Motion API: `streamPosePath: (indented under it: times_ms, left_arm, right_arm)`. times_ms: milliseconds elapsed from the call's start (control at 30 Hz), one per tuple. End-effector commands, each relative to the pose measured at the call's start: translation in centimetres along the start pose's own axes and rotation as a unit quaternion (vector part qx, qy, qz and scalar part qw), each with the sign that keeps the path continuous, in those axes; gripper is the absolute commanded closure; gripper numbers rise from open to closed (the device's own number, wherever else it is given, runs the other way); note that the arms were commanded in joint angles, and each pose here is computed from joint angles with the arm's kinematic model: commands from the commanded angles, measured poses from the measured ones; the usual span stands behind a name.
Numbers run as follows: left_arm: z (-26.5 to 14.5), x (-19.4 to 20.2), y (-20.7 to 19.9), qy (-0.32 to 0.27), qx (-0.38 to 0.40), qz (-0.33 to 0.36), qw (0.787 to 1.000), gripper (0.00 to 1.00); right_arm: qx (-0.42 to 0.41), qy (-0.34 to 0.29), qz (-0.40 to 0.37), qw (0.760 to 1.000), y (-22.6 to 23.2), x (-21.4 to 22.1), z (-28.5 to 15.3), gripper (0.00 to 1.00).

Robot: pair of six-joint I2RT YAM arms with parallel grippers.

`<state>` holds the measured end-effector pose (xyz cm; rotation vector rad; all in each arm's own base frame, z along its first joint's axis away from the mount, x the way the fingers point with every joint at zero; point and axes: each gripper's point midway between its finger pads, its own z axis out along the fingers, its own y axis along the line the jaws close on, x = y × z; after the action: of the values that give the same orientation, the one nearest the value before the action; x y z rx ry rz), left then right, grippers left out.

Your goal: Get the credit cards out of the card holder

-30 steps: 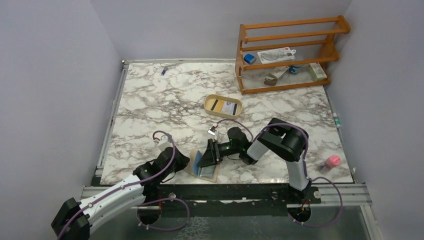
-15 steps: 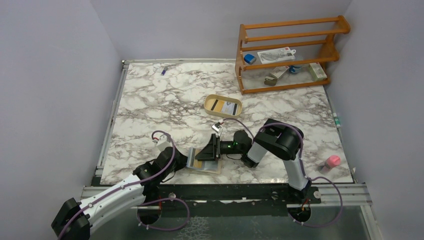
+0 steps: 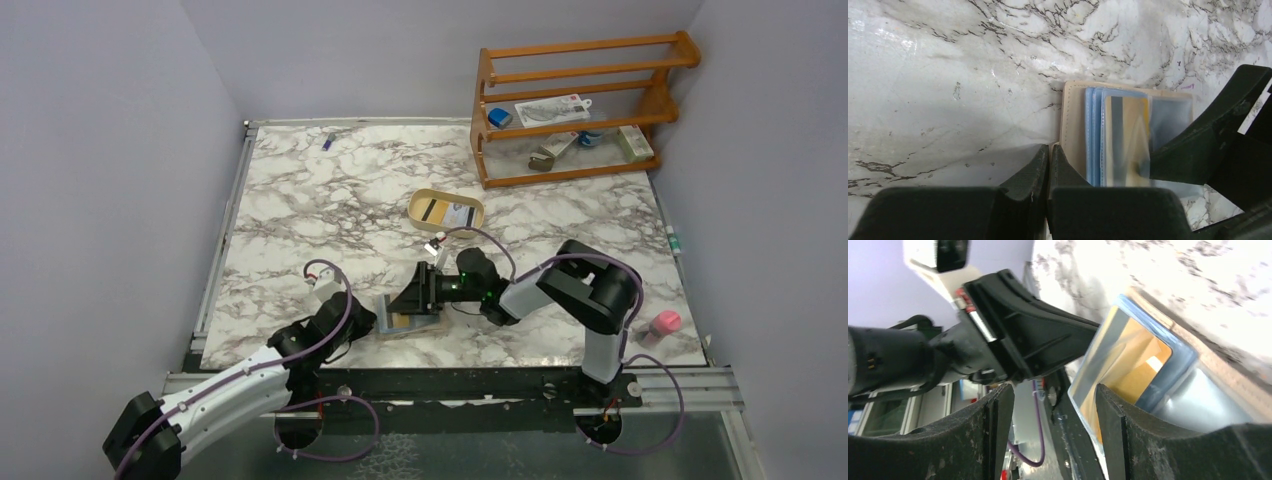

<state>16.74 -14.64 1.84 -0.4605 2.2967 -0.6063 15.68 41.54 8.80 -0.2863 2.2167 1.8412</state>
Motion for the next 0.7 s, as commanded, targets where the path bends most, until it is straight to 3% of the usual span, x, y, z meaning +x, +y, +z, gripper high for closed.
streamPosePath:
  times_ms: [0,400,667]
  left_arm:
    - [-0.1,-0.2,1.0,-0.004,-0.029,0.009,1.0,1.0]
    - [-0.2,-0.6,1.1,-0.015,-0.033,0.002,0.999,1.0]
    - [-0.1,-0.6,1.2,-0.013,-0.036,0.003,0.999,1.0]
  right_arm:
    - [0.092,-0.006,0.013,0.996,-2.9,0.1,-0.2,0.34]
    - [0.219,-0.019,0.031,0.975,-7.6,0.5,-2.2,0.34]
    - [0.232,-0.011,0.041,0.972,-8.9,1.0,-1.8,0.34]
